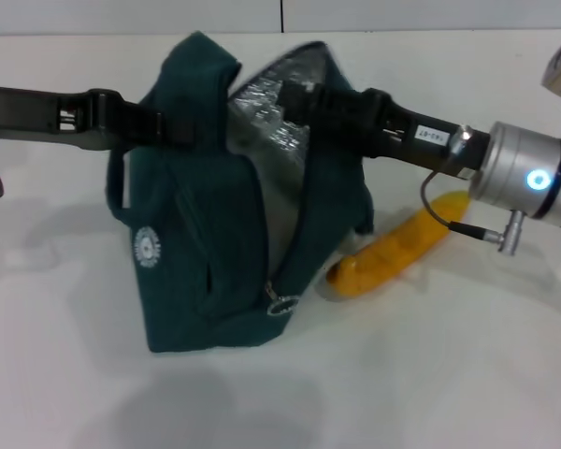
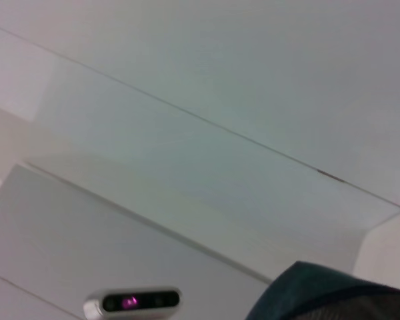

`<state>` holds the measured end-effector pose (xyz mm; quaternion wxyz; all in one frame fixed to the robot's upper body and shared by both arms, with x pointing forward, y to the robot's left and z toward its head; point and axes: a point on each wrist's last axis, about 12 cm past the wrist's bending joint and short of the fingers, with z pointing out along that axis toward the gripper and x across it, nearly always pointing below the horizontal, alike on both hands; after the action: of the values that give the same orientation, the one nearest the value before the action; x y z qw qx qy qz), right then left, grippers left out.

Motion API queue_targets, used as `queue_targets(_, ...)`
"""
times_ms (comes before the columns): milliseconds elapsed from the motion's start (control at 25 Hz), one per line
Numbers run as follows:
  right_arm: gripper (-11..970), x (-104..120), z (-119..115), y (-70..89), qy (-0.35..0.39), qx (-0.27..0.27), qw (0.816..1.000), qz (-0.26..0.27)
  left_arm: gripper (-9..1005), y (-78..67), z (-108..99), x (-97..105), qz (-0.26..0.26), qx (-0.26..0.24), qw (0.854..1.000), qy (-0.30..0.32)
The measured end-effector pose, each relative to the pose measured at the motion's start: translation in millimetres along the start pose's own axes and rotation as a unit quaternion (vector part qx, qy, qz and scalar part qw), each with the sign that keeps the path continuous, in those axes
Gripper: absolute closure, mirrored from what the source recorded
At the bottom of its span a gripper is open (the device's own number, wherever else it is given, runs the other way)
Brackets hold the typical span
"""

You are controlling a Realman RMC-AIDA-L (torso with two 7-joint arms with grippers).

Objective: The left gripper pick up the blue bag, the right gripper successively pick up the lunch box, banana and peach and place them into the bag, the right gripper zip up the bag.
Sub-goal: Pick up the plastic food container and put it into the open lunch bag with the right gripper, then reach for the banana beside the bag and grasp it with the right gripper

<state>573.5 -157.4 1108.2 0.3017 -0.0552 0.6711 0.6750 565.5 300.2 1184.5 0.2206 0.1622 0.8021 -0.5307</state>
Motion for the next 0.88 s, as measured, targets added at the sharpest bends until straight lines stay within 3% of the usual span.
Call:
queue_targets(160,567,-5.0,-17.0,3.3,-0.031,-0.020,0.999,-0.023,954,-0.2,-3.9,-1.9,0.003,-0.003,1.000,-0.006)
queue_targets(360,395,-21.5,-51.7,10.7,-0.068,-0.037,0.992,-0.101,954,1.2,-10.3,-1.2,0.001,-0.007,1.000,-0.016)
queue_targets(680,292,-60.4,-90.0,25.2,-0.008,-0.005,0.974,-0.226,953,3.4,-14.0,1.6,-0.001,-0.011,1.000,-0.024)
queue_targets(880,284,-85.6,-105.7,39.5,0.068,0.046,0.945,-0.317,953,4.9,-20.3,0.7,-0.003,-0.013,0.999,-0.048)
